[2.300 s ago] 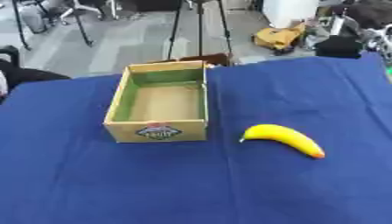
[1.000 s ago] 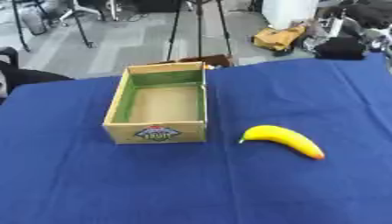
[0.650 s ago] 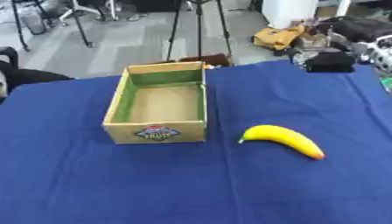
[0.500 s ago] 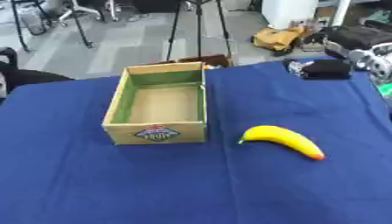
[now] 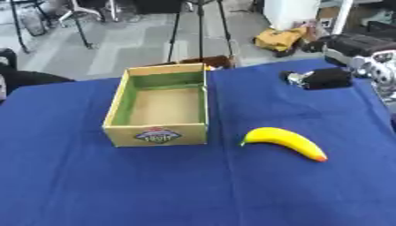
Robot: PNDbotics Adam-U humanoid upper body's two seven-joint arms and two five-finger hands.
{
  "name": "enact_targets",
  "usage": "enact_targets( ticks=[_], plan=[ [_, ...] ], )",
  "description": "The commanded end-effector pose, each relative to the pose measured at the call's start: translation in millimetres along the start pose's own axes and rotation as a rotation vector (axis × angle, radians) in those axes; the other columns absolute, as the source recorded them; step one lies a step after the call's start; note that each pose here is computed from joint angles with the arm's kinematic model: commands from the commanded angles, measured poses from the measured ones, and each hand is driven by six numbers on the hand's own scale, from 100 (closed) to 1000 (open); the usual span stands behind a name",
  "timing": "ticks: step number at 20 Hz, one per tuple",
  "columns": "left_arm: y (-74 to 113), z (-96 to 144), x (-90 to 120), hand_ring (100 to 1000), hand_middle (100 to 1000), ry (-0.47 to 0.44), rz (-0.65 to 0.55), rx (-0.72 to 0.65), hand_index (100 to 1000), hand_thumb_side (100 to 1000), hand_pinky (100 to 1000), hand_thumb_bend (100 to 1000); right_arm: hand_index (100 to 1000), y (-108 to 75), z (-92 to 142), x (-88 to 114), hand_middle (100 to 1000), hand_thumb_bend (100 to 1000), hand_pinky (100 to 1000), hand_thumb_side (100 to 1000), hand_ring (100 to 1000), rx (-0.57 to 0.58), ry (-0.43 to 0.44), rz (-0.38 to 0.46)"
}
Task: Pick up objects on the table and place them in the box.
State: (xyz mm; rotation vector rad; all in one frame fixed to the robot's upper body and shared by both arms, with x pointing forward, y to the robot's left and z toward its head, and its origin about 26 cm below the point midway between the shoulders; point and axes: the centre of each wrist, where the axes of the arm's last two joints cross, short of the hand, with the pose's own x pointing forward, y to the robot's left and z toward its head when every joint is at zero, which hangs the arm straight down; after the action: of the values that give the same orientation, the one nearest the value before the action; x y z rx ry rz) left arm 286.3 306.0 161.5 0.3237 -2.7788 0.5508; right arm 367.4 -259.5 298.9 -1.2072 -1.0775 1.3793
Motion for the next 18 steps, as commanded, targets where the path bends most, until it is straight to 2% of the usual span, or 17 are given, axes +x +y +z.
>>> enact_targets(
  ticks=[1,2,5,6,8,11,18],
  plan=[
    [-2.0,-8,4,852,849,-0.031,0.010,-0.008,800,997,446,100,997,-9.5,6,-4,861,451,728,871,963,-0.022,0.016,-0.008],
    [-2.1,-8,4,852,849,-0.031,0.010,-0.008,800,997,445,100,1000,-8.0,5,-4,848,433,711,783,966,-0.018,0.014,-0.013],
    [-2.2,-8,4,853,849,-0.031,0.011,-0.008,800,997,445,100,1000,-2.9,2,-6,832,395,702,662,975,0.011,0.013,-0.036],
    [-2.3,-8,4,853,849,-0.031,0.011,-0.008,800,997,445,100,1000,-1.4,1,-7,827,389,704,593,982,0.020,0.015,-0.043],
    [-2.3,-8,4,853,849,-0.032,0.011,-0.008,800,996,445,100,1000,1.1,0,-9,824,379,706,537,988,0.035,0.019,-0.055],
    [-2.6,-9,4,852,849,-0.033,0.012,-0.009,800,995,445,100,1000,2.9,-1,-9,824,390,710,501,993,0.051,0.025,-0.065],
    [-2.9,-9,4,852,848,-0.033,0.014,-0.010,800,994,444,100,1000,6.2,-2,-9,837,471,710,495,1000,0.063,0.032,-0.081]
  ],
)
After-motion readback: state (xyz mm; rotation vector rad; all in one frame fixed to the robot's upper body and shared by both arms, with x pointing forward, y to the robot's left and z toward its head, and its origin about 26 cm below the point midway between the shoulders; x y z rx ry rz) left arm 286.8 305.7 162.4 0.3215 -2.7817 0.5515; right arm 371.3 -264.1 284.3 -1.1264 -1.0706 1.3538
